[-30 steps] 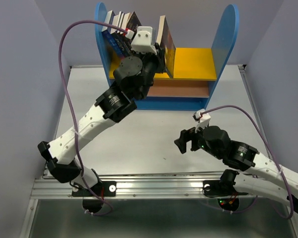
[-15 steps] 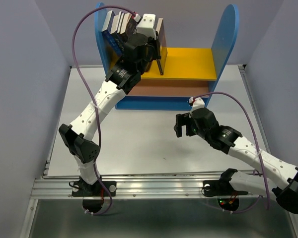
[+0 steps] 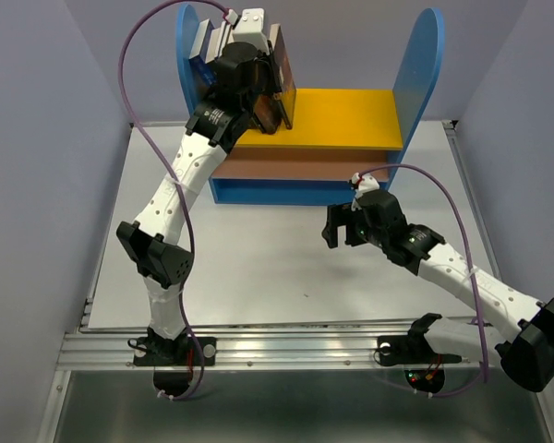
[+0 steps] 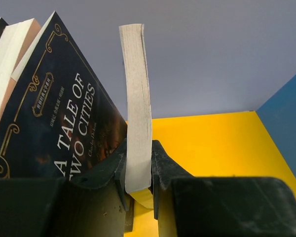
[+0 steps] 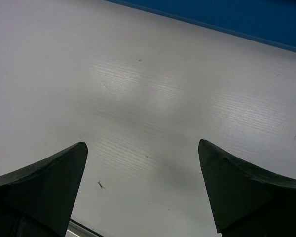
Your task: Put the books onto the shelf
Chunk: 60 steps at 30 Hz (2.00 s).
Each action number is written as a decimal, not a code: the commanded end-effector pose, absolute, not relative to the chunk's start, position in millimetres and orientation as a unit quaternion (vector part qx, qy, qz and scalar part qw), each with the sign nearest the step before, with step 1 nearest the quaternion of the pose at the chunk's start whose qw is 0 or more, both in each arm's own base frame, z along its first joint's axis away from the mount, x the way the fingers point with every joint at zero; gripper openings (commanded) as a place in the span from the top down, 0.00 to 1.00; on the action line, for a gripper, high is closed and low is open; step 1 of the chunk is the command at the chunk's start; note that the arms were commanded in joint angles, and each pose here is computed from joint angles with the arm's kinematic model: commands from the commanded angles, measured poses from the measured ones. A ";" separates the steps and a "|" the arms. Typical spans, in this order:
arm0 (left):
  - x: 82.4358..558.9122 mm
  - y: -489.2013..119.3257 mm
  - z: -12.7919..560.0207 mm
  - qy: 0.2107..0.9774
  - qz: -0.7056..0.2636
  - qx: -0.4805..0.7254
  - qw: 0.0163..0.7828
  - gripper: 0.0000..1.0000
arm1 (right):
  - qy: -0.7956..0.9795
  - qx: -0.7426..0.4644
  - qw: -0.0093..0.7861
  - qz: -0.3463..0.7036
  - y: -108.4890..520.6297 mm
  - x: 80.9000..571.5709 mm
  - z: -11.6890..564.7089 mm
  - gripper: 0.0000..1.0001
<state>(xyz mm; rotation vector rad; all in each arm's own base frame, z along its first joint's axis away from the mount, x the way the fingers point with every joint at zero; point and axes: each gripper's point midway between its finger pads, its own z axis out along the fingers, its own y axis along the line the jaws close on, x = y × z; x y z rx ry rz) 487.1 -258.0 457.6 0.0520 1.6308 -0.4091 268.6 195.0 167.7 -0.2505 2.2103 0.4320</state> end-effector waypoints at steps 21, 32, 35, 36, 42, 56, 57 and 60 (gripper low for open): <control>477.0 -223.0 468.3 0.749 -0.188 0.039 0.634 1.00 | 0.862 -0.080 0.455 0.208 203.1 287.2 205.0 0.00; 457.9 -221.8 486.3 0.740 -0.227 0.037 0.632 1.00 | 0.862 -0.079 0.453 0.213 203.6 288.2 205.6 0.00; 462.4 -212.7 481.9 0.744 -0.205 0.017 0.636 1.00 | 0.862 -0.080 0.454 0.214 203.6 287.9 206.6 0.00; 463.5 -208.9 480.3 0.746 -0.198 0.008 0.636 1.00 | 0.861 -0.080 0.455 0.213 203.4 288.1 207.8 0.00; 475.1 -197.9 467.6 0.747 -0.170 -0.024 0.642 1.00 | 0.860 -0.088 0.460 0.204 200.6 288.7 207.6 0.00; 485.4 -191.0 457.9 0.748 -0.142 -0.043 0.647 0.82 | 0.858 -0.100 0.463 0.198 198.9 288.1 207.3 0.00; 484.3 -190.5 457.8 0.747 -0.141 -0.044 0.648 0.78 | 0.857 -0.100 0.464 0.198 198.8 288.0 207.8 0.00; 479.6 -186.3 466.6 0.741 -0.139 -0.052 0.655 0.56 | 0.856 -0.103 0.463 0.203 200.8 287.6 209.0 0.00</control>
